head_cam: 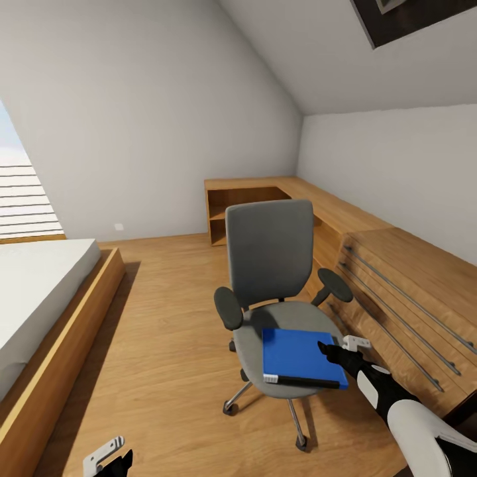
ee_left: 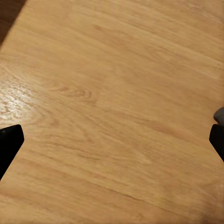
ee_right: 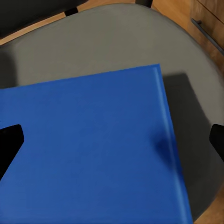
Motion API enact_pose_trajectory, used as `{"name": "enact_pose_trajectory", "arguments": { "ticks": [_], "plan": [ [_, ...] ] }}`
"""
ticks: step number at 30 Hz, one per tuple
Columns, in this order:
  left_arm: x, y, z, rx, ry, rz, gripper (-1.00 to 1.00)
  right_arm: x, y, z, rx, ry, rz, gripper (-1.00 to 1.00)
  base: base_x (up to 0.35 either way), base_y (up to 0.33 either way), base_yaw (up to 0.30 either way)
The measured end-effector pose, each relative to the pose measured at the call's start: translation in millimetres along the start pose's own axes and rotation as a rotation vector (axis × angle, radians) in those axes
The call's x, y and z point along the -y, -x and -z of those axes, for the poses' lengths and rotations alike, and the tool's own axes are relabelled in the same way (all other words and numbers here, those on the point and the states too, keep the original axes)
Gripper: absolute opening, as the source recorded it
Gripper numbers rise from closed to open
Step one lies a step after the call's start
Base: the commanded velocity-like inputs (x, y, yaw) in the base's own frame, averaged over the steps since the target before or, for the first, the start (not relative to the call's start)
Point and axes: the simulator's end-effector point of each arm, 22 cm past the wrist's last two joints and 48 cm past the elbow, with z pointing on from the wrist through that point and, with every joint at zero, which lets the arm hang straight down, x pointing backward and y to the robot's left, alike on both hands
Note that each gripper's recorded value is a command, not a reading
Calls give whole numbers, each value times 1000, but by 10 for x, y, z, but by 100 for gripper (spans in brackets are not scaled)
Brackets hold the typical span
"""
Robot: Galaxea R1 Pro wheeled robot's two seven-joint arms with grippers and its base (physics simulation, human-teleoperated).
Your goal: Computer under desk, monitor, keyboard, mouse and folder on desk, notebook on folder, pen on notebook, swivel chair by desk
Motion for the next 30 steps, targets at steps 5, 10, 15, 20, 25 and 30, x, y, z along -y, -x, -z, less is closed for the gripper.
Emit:
{"name": "enact_pose_trajectory", "arguments": {
  "ticks": [5, 10, 15, 20, 25, 30],
  "plan": [
    [4, 7, 2, 2, -1, 0, 100, -13, 4, 3, 1, 2, -1, 100, 0, 0, -85],
    [12, 23, 7, 5, -3, 1, 100, -21, 25, 12, 5, 4, -1, 100, 0, 0, -176],
    [21, 41, 12, 9, -5, 2, 100, -29, 51, 23, 9, 5, -1, 100, 0, 0, -204],
    [28, 55, 16, 12, -7, 3, 100, -34, 71, 31, 12, 6, -1, 100, 0, 0, -200],
    [29, 57, 17, 12, -7, 3, 100, -36, 67, 33, 12, 7, -1, 100, 0, 0, -218],
    [29, 57, 17, 12, -7, 3, 100, -37, 67, 33, 11, 7, -1, 100, 0, 0, -225]
  ]
}}
